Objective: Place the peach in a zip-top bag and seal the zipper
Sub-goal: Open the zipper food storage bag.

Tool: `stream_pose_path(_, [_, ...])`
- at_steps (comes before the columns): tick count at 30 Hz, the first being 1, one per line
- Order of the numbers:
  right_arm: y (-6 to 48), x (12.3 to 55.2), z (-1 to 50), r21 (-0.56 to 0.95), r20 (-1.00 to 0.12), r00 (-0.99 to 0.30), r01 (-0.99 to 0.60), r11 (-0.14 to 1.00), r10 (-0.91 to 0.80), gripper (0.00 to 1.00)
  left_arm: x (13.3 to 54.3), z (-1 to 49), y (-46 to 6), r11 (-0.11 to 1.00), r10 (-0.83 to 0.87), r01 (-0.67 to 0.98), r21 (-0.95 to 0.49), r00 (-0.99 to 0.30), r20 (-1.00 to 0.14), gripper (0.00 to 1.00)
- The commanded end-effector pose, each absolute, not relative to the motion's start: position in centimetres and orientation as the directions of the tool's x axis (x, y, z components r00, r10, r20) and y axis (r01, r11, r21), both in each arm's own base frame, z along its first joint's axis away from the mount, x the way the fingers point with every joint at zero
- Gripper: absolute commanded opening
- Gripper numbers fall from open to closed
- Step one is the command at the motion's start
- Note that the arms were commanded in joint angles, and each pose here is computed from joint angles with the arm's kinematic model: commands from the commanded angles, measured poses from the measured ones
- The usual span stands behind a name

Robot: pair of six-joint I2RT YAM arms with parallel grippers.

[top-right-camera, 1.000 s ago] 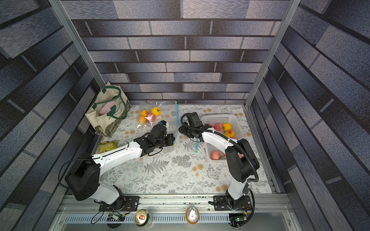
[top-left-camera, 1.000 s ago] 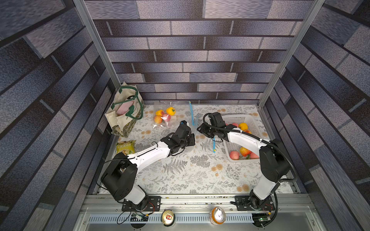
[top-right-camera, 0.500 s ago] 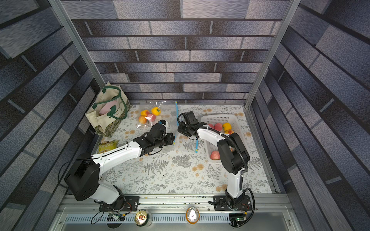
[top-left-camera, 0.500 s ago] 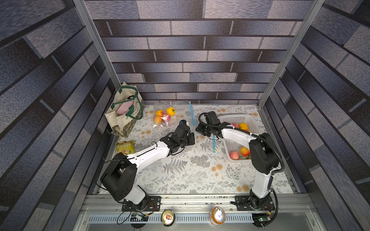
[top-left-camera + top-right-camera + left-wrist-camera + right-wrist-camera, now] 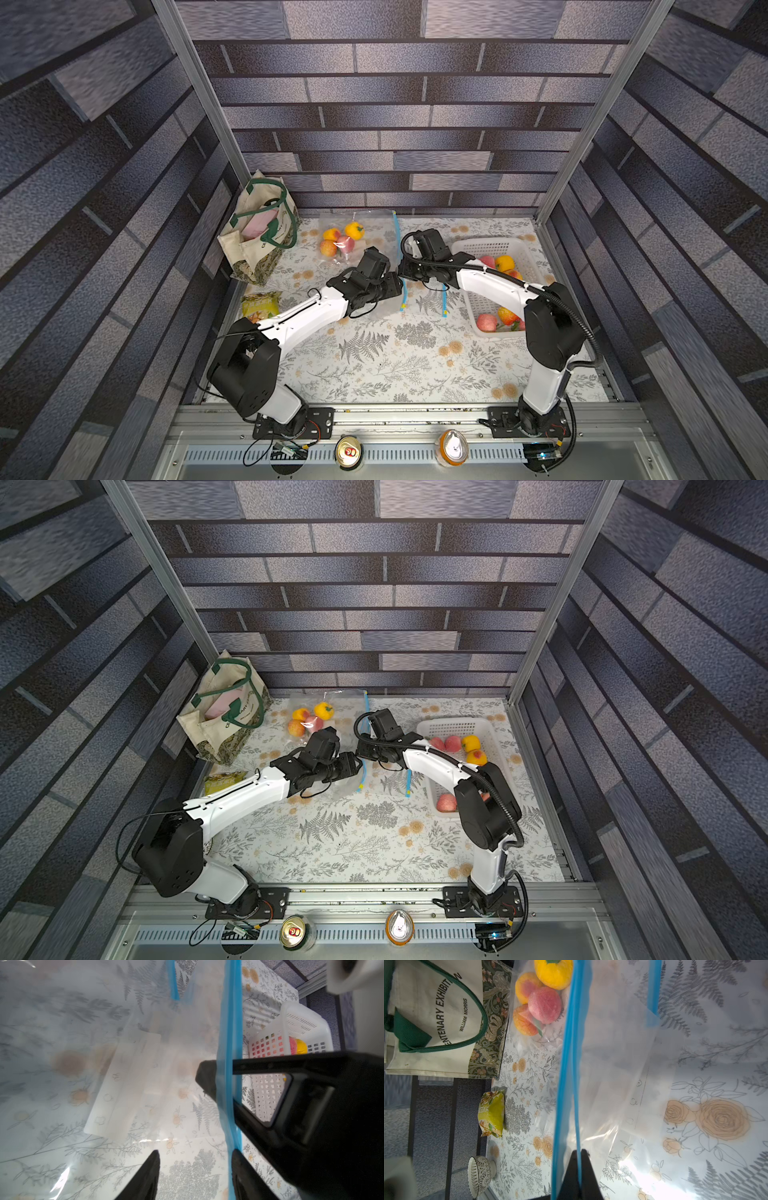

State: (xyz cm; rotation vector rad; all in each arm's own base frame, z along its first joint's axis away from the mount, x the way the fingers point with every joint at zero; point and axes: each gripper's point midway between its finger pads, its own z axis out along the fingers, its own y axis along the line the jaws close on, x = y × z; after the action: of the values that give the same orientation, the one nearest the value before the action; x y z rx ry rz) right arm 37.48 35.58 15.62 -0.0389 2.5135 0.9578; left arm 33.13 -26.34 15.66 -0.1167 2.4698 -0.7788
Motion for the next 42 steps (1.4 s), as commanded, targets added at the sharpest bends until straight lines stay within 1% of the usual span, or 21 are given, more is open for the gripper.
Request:
stream_pose_path(1, [36.8,36.8,16.9,0.633,-0.417,-0.904,-0.214,0.744,0.095,0.00,32.6,19.3,-26.5,0.793,-0.252,0.116,-0.598,-0.831,-0.496,0.58])
stream_pose_path(7, [37.7,37.3,17.2,0.611,-0.412,-0.909,-0.220,0.761,0.068,0.00,31.4,19.6,-25.1,0.848,-0.198,0.131,-0.514,-0.821,-0.536,0.58])
stream_pose_path(12, [38.6,36.8,17.2,0.592,-0.417,-0.908,-0.239,0.770,0.039,0.00,31.6,20.0,-24.8,0.848,-0.211,0.125,-0.515,-0.812,-0.545,0.58])
stream_pose_path(15, [38.4,36.6,17.3,0.590,-0.416,-0.909,-0.238,0.771,0.038,0.00,32.1,19.8,-23.3,0.881,-0.229,0.077,-0.467,-0.795,-0.562,0.53])
stream_pose_path(20, [37.9,36.4,17.3,0.571,-0.424,-0.905,-0.246,0.783,0.026,0.00,32.4,19.4,-22.4,0.861,-0.264,0.063,-0.505,-0.793,-0.549,0.45])
stream_pose_path(26, [38.1,36.3,16.7,0.575,-0.412,-0.911,-0.241,0.782,0.022,0.00,32.3,19.5,-23.4,0.835,-0.243,0.106,-0.540,-0.809,-0.536,0.45])
stream_pose_path(33, [38.1,36.2,16.7,0.581,-0.411,-0.912,-0.245,0.776,0.019,0.00,32.4,19.1,-23.2,0.846,-0.234,0.100,-0.523,-0.813,-0.533,0.45])
stream_pose_path(40, [37.9,35.6,17.3,0.587,-0.411,-0.911,-0.251,0.770,0.016,0.00,33.3,17.8,-22.5,0.881,-0.231,0.063,-0.469,-0.808,-0.542,0.38])
stream_pose_path(42, [37.8,35.4,17.2,0.585,-0.410,-0.912,-0.251,0.771,0.014,0.00,33.4,17.8,-22.4,0.886,-0.225,0.066,-0.459,-0.805,-0.549,0.38])
